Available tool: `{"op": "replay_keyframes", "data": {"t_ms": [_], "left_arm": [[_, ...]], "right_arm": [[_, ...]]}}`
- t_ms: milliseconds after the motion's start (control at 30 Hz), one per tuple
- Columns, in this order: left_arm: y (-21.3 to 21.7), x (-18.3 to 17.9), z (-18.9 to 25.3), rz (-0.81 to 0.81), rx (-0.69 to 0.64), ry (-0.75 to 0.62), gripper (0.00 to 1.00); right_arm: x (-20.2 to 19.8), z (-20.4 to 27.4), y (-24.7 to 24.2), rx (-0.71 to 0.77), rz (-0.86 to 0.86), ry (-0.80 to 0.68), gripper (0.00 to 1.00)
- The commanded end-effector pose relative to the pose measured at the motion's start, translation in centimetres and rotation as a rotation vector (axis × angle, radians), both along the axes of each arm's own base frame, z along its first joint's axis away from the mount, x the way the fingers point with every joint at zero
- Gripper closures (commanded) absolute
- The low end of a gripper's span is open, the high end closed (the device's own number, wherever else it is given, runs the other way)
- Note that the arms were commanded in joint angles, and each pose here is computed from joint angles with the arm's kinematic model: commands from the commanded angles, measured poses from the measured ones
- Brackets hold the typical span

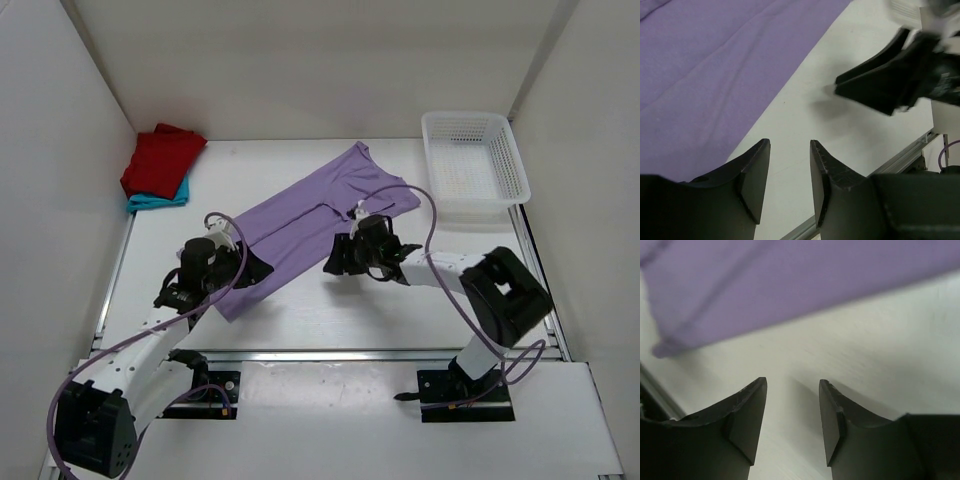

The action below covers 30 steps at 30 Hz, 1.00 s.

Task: Fold and stack the t-shirts
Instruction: Rotate the tshirt 90 degrees

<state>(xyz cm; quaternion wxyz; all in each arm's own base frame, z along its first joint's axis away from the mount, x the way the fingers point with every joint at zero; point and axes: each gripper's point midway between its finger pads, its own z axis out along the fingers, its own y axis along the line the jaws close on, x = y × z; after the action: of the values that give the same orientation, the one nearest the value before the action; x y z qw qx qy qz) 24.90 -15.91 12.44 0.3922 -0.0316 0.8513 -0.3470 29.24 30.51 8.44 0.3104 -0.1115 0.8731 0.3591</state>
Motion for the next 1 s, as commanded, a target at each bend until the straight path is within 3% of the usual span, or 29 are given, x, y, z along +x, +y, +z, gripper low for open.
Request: {"op": "replay_keyframes", "data": {"t_ms": [0,167,300,400,533,600,767,833,900,967], "left_arm": [[-0.4,-0.2,0.4,-0.020,0.007,-0.022,0.52],[-0.1,-0.3,0.6,-0.014,0.007,-0.042,0.55],[0.2,-0.2,0.9,0.000,0.013,-0.053,0.57],[0.1,-0.1,0.7,-0.005,0.018,-0.049,0.58],[-0.1,0.1,0.4,-0.009,0.026,-0.042,0.58],[-0.3,0.2,0.6,-0.014,0.029,-0.038,0.59],[-0.8,0.5,-0.3,-0.024,0.064,-0.022,0.59],[-1.4,0.4,-0.6,-0.041,0.078,-0.019,0.59],[-1.4,0.1,-1.7,-0.052,0.118,0.000,0.59],[-1.1,-0.3,-2.9,-0.037,0.164,0.025,0.59]], "right_arm": [[1.6,1.3,1.5,0.097,-0.088,-0.036,0.55],[3.3,-4.0,1.3,0.035,-0.231,0.065,0.54],[4.1,-6.7,2.6,0.023,-0.239,0.148,0.57],[4.2,-8.3,3.0,0.017,-0.234,0.207,0.69],[4.5,-7.9,1.4,0.020,-0.245,0.203,0.98],[3.8,-6.1,-0.2,0.057,-0.223,0.186,1.00],[0.2,-5.7,-9.5,0.002,-0.207,0.215,0.99],[-0.7,-4.0,-11.3,0.018,-0.182,0.180,0.84],[-0.6,-3.3,-13.6,0.019,-0.240,0.145,0.61],[2.2,-2.0,-16.9,-0.011,-0.392,0.056,0.55]]}}
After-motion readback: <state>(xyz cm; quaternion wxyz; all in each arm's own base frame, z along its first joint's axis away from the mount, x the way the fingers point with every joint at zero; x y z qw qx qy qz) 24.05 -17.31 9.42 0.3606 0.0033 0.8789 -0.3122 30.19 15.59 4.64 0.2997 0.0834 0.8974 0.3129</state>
